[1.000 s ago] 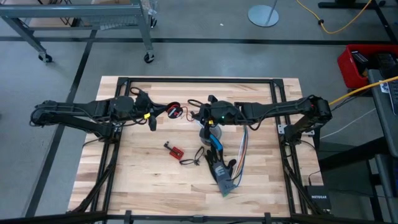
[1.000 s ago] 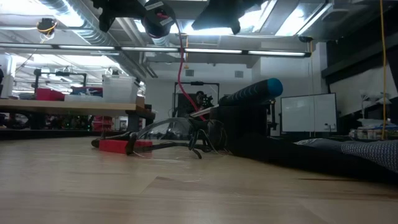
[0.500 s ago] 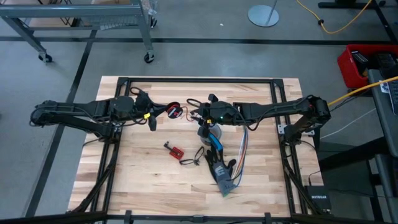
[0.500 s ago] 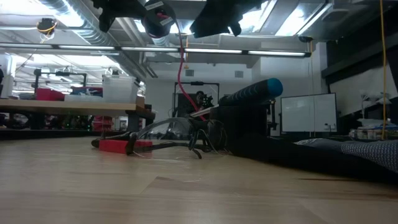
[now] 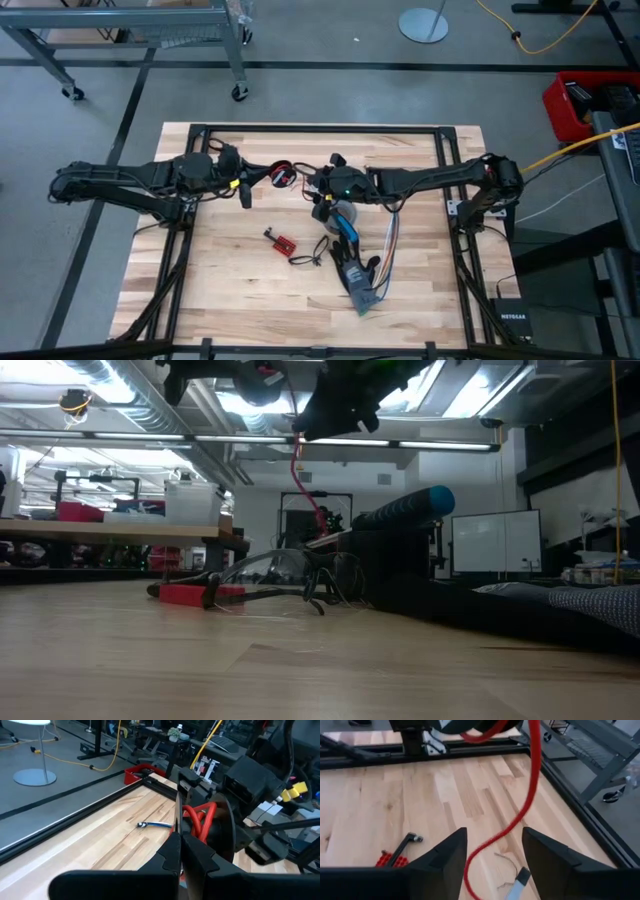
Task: Coil cords
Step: Coil the red wire around the spool
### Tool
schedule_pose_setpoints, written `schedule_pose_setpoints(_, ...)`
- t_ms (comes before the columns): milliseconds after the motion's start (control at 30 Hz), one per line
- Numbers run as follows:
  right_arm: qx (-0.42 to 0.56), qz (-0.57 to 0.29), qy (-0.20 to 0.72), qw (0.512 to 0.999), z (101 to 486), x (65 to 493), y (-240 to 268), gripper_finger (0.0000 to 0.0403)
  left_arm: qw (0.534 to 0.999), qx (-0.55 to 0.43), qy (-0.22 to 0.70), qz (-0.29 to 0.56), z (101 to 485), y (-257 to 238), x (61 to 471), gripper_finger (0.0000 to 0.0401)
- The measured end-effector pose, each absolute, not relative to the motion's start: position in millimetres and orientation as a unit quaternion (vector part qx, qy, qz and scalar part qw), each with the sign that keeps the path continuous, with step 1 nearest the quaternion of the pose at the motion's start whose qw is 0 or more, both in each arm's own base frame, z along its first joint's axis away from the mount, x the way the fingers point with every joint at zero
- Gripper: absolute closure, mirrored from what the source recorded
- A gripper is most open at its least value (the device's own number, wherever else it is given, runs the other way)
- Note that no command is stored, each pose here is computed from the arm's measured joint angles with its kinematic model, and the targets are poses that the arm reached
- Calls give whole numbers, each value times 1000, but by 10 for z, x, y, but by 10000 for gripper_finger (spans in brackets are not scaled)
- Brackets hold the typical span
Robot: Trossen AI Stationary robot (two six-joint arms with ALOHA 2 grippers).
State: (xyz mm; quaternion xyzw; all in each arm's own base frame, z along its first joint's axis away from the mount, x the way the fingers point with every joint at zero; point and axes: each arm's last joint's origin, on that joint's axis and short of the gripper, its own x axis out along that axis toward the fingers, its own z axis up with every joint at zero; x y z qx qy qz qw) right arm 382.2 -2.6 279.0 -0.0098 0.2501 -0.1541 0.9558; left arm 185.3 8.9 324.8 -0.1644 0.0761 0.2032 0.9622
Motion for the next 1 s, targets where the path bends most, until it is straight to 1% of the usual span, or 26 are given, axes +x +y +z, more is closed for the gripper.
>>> schedule_pose_setpoints(167,-13,-172,243,955,2766,3855,-35,221,964,-164,75,195,3254,59,1855,401)
schedule_pose_setpoints(433,-11,-166,261,951,2628,3914,-30,240,970,-157,52,179,3306,17,1866,401)
schedule_pose_setpoints(700,-9,-165,256,953,2649,3911,-27,263,970,-151,55,184,3300,14,1863,401)
schedule_pose_setpoints(900,9,-144,258,955,2642,3914,-9,278,969,-149,54,191,3300,18,1862,401)
schedule_pose_setpoints(1000,26,-134,258,957,2640,3915,-1,293,969,-149,54,192,3300,19,1862,401)
